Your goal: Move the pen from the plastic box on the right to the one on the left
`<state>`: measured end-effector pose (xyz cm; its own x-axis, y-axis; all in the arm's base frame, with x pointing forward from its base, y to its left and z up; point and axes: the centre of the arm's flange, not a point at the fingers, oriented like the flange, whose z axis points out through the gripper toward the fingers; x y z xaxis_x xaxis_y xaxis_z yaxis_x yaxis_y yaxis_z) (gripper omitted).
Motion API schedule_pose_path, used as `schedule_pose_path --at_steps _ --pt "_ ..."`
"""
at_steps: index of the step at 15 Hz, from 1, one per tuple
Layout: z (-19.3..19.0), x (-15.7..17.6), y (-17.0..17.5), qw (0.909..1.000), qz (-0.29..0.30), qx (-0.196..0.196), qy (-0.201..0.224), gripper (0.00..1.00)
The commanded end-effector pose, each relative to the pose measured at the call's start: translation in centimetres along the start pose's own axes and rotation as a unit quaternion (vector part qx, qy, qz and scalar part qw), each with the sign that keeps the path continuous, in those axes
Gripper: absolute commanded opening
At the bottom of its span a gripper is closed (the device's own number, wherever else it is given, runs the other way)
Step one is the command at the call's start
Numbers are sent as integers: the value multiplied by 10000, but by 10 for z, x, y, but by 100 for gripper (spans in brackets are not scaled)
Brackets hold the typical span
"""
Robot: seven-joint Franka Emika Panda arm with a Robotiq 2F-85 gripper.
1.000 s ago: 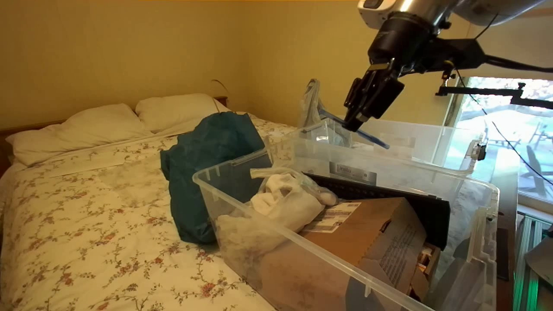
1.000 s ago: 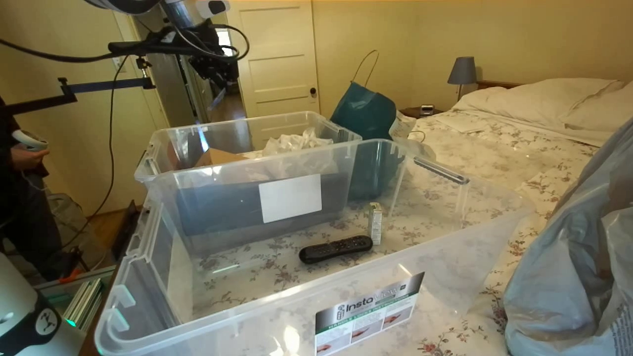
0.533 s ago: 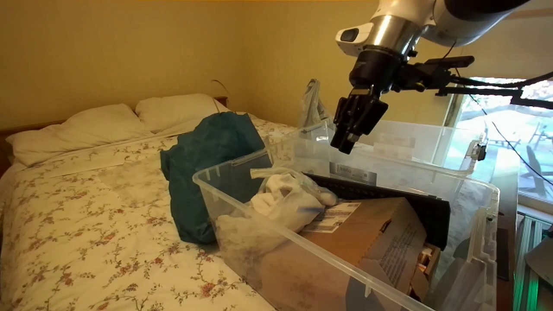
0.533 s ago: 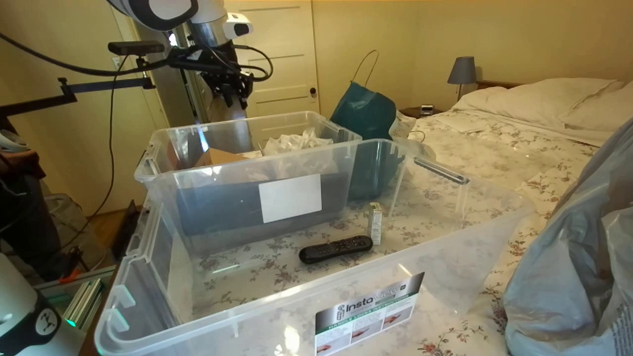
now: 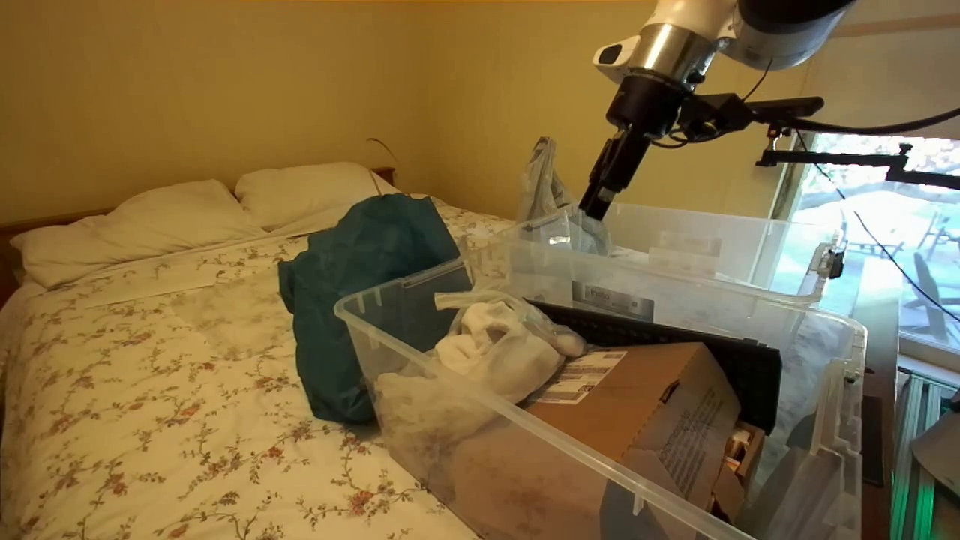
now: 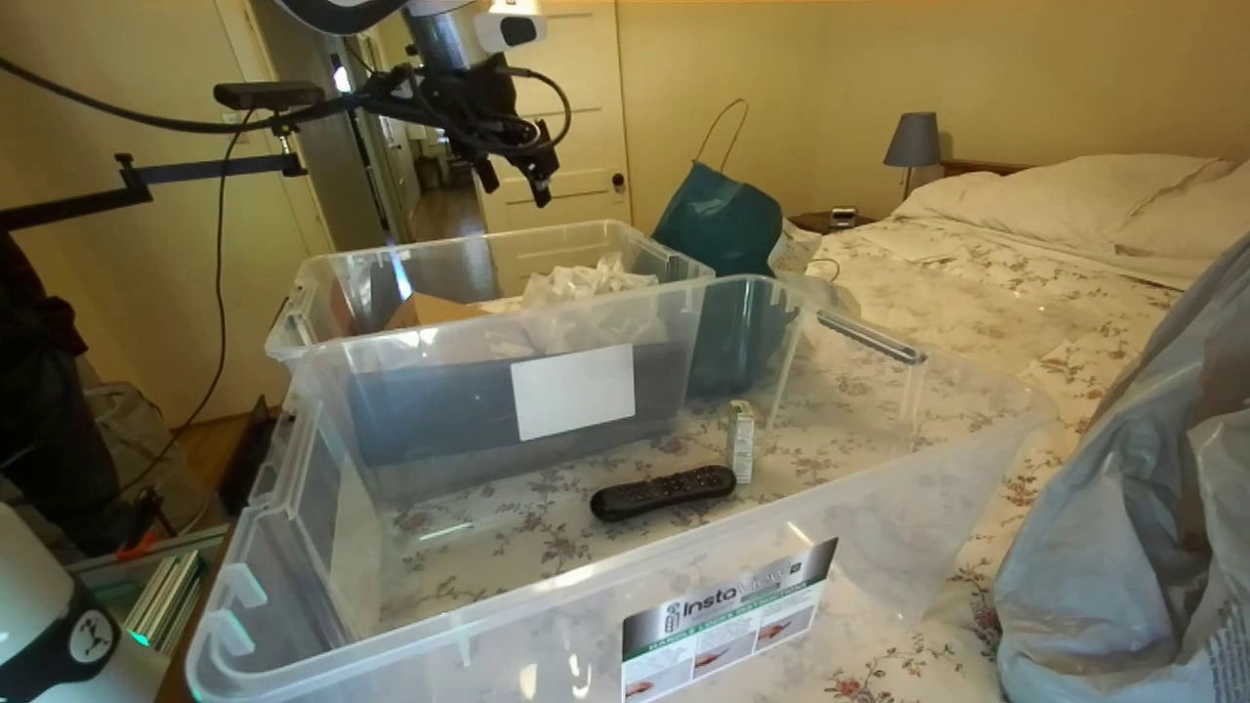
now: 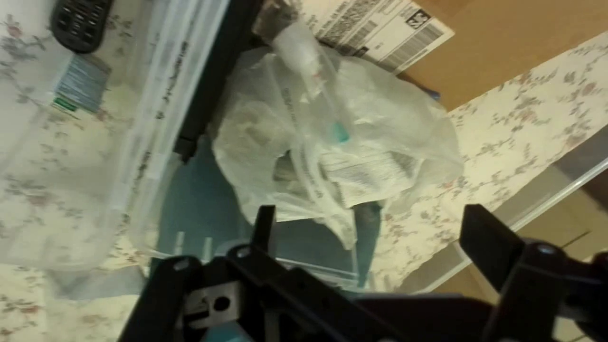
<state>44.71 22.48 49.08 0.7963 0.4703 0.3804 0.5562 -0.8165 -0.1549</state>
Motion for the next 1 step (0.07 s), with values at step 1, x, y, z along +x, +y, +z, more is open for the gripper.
schedule_pose_path --at_steps 1 --pt "-7 -2 19 9998 190 -57 41 100"
